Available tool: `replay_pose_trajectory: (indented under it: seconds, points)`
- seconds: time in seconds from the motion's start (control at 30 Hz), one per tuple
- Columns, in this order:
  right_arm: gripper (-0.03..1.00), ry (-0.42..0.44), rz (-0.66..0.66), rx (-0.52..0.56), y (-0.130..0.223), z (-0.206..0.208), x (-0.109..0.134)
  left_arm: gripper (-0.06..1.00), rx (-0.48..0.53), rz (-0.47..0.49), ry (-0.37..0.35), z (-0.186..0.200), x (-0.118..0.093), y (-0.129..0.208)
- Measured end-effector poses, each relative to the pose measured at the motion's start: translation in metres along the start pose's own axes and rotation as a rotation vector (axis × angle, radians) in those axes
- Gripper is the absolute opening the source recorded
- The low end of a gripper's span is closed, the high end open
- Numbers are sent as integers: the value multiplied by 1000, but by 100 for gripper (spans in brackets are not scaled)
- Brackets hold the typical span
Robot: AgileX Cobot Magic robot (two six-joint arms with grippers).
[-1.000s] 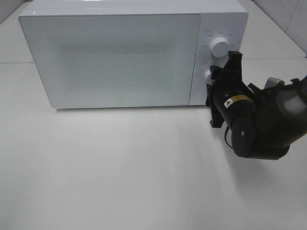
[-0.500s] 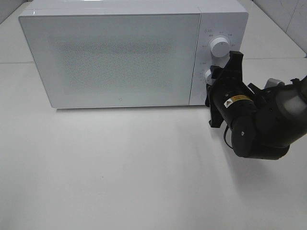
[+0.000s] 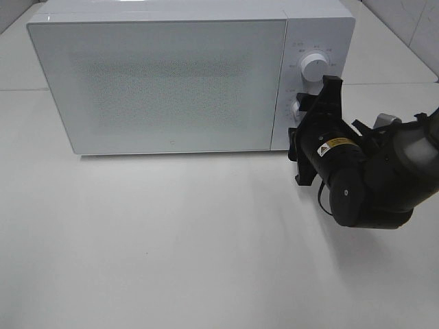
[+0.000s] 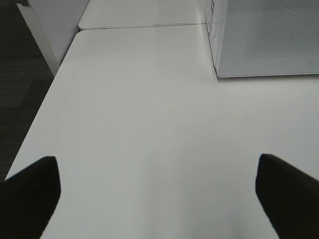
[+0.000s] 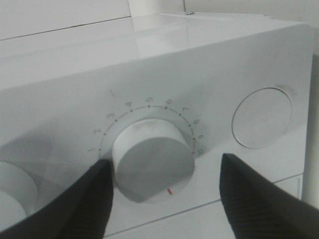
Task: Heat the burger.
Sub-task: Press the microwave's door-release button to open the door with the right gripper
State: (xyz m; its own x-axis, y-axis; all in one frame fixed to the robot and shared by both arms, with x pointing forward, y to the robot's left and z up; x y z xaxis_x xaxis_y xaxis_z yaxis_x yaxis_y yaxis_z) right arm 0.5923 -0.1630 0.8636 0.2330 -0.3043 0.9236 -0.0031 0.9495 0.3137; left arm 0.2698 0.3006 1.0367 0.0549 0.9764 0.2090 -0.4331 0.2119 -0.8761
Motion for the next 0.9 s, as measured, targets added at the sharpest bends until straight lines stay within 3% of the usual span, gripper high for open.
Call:
replay_pose_trajectory:
  seconds: [0.9]
  points:
    - [70, -2, 4, 5, -1, 12, 4, 99, 0, 0, 0, 0, 0, 0]
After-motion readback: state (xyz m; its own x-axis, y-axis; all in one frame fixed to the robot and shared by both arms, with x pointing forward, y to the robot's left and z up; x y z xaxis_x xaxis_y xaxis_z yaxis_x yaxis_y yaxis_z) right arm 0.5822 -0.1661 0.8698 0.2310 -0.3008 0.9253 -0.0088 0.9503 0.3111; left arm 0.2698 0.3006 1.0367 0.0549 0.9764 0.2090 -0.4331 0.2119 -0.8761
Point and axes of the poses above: a point on each arm's last joint axis where the gripper is mounted, z pointing back along that axis away from the gripper, x along the wrist's bending axis when the last joint is at zero, y = z × x, the point moved 4 cm from there along -z, pointing out along that axis toward the gripper, and after that the axes turned 9 degrees about -z, right-handed, at the moved point
